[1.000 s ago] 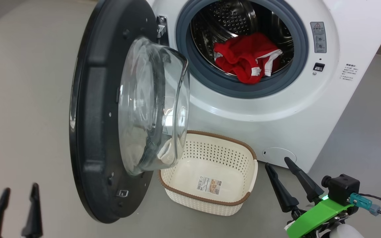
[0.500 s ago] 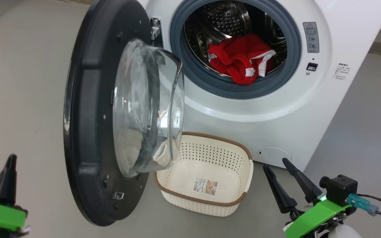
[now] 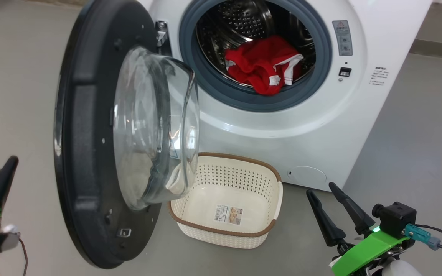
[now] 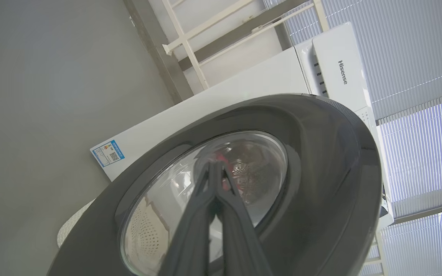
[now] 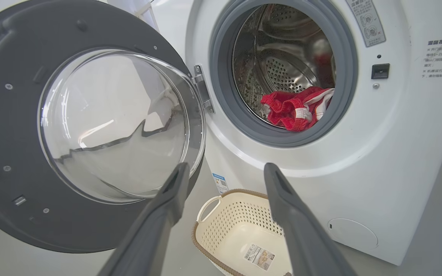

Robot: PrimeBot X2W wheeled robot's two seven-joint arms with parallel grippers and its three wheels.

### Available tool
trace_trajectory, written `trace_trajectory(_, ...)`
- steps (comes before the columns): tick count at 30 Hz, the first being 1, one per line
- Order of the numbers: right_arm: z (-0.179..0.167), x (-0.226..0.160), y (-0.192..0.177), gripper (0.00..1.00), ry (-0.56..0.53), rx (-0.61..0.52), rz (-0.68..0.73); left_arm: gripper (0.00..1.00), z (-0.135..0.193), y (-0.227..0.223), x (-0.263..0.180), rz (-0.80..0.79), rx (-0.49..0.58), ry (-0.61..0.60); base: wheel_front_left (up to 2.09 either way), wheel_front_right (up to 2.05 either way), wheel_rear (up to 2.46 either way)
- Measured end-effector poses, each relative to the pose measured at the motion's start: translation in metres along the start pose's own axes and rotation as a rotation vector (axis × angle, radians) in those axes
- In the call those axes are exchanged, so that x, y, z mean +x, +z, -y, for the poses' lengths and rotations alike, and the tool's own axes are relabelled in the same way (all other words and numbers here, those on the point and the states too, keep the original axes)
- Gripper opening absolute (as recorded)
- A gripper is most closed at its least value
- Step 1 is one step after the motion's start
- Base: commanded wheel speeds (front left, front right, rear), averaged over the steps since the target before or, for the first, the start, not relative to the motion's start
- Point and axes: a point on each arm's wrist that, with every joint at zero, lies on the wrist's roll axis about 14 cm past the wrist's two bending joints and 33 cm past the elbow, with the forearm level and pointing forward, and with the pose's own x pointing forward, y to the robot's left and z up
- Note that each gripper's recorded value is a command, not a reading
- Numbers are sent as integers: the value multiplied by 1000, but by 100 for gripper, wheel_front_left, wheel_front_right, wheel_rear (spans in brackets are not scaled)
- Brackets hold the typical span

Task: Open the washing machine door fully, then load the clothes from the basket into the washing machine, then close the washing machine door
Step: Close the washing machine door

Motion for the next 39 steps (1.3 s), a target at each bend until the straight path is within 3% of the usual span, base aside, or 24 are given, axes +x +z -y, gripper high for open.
trace_trajectory(6,8,-4,2,100,-25,0,7,0,9,-15,14,-137,-123,-10,0,0,0)
trace_trajectory(13,15,-9,4,100,-49,-1,14,0,18,-37,17,-298,-169,-25,0,0,0)
trace_trajectory(39,44,-34,15,100,-152,-11,45,0,100,-112,17,-581,-112,-202,0,0,0)
